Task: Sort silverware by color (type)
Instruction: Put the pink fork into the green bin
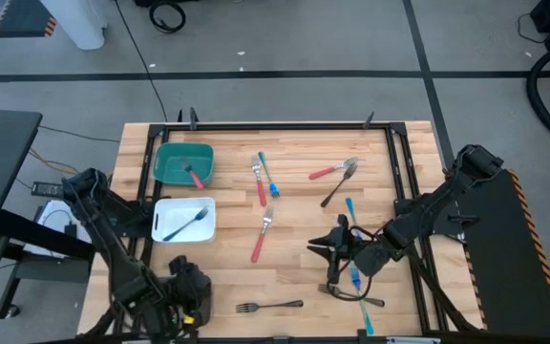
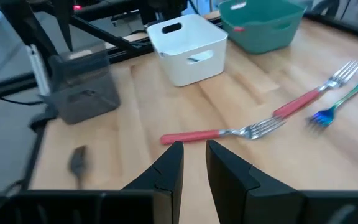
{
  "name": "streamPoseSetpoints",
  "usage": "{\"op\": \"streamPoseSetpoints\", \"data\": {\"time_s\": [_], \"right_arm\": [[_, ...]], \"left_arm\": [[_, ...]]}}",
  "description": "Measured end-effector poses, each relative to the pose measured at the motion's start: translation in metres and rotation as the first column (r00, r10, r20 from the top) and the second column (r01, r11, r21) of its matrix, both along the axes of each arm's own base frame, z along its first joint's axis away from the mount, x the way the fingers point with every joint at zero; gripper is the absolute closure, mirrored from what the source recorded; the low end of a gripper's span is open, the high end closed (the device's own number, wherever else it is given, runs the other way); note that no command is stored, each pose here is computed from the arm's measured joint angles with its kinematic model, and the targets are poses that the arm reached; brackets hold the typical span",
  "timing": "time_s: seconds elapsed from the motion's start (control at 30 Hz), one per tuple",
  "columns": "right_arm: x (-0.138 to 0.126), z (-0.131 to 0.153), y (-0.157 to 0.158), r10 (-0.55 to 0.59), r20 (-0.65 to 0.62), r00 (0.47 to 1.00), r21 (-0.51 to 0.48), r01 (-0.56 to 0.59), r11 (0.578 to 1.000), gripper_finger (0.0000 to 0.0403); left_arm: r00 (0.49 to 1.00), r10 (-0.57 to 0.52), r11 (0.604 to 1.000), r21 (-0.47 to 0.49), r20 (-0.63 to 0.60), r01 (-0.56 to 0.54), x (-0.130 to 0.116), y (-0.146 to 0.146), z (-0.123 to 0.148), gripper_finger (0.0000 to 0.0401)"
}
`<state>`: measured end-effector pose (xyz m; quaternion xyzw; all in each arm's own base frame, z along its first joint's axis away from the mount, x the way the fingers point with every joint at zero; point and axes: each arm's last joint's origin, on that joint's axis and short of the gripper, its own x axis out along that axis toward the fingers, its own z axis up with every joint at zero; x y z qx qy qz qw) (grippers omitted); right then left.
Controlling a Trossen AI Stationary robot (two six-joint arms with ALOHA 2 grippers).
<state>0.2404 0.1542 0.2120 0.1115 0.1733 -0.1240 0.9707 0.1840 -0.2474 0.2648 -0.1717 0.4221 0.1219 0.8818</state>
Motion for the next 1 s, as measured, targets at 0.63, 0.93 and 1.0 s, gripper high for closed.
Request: {"op": "streamPoseSetpoints", "data": {"time_s": [0.63,0.93,1.0], "right_arm": [[0.030,0.000,-0.062,-0.145,-0.068,0.987,-0.248,0.124,0.961,0.0325],[0.038,-0.003,-0.091,-0.180,-0.118,0.977,-0.261,0.144,0.954,0.0325],[0.039,-0.004,-0.095,-0.160,-0.135,0.978,-0.244,0.124,0.962,0.0325]], "left_arm": [[0.984,0.143,0.965,0.204,0.108,-0.162,0.063,0.057,0.003,0.0291],[0.978,0.185,0.939,0.276,0.100,-0.206,0.114,0.082,-0.026,0.0291],[0.973,0.203,0.935,0.276,0.105,-0.225,0.125,0.087,-0.034,0.0291]]}}
